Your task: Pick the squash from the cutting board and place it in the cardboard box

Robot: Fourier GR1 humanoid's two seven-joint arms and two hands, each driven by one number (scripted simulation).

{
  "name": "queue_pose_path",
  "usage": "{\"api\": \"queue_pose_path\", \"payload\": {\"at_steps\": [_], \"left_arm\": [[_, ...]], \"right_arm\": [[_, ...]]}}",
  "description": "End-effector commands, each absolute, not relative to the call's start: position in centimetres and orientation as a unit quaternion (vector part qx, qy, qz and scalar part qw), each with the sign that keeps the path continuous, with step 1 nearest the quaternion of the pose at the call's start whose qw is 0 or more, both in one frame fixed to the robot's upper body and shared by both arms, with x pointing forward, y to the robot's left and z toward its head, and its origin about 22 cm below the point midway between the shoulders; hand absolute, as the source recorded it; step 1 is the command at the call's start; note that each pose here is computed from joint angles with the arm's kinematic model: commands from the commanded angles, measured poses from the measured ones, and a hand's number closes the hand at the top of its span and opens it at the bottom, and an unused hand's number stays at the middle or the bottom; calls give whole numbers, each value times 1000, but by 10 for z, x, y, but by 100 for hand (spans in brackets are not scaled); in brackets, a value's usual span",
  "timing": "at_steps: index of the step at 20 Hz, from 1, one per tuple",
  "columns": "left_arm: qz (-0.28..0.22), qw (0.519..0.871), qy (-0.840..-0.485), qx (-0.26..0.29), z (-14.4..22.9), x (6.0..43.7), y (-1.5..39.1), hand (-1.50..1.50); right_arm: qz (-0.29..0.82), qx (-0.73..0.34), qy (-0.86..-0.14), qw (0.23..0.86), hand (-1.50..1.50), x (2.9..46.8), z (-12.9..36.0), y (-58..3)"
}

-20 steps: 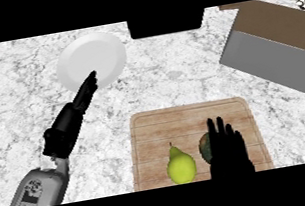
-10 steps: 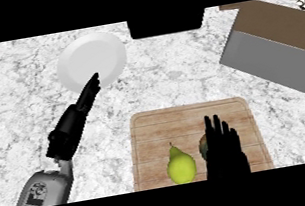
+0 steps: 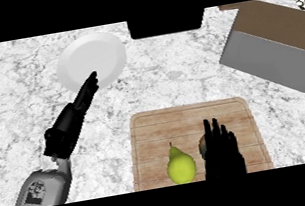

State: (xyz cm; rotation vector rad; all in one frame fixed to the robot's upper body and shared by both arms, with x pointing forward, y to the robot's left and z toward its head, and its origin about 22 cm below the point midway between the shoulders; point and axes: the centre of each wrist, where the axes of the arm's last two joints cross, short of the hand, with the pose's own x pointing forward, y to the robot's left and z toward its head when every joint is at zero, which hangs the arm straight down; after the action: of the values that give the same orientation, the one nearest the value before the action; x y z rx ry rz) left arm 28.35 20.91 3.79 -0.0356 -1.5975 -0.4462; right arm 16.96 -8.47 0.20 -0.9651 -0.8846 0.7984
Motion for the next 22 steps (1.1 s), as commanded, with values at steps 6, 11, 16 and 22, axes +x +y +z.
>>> {"api": "queue_pose_path", "payload": {"at_steps": [6,11,16,22], "left_arm": [[-201,670,-715,-14,36,287,202,0],[-201,671,-714,-19,37,275,212,0],[-201,672,-713,-13,35,279,212,0],[-196,671,-715,-18,31,279,209,0]], "right_arm": [[355,-469,-353,728,-150,171,-23,-96],[372,-446,-356,732,150,185,-4,-105],[386,-471,-372,700,150,179,-33,-99],[388,-509,-387,664,150,200,-33,-97]]}}
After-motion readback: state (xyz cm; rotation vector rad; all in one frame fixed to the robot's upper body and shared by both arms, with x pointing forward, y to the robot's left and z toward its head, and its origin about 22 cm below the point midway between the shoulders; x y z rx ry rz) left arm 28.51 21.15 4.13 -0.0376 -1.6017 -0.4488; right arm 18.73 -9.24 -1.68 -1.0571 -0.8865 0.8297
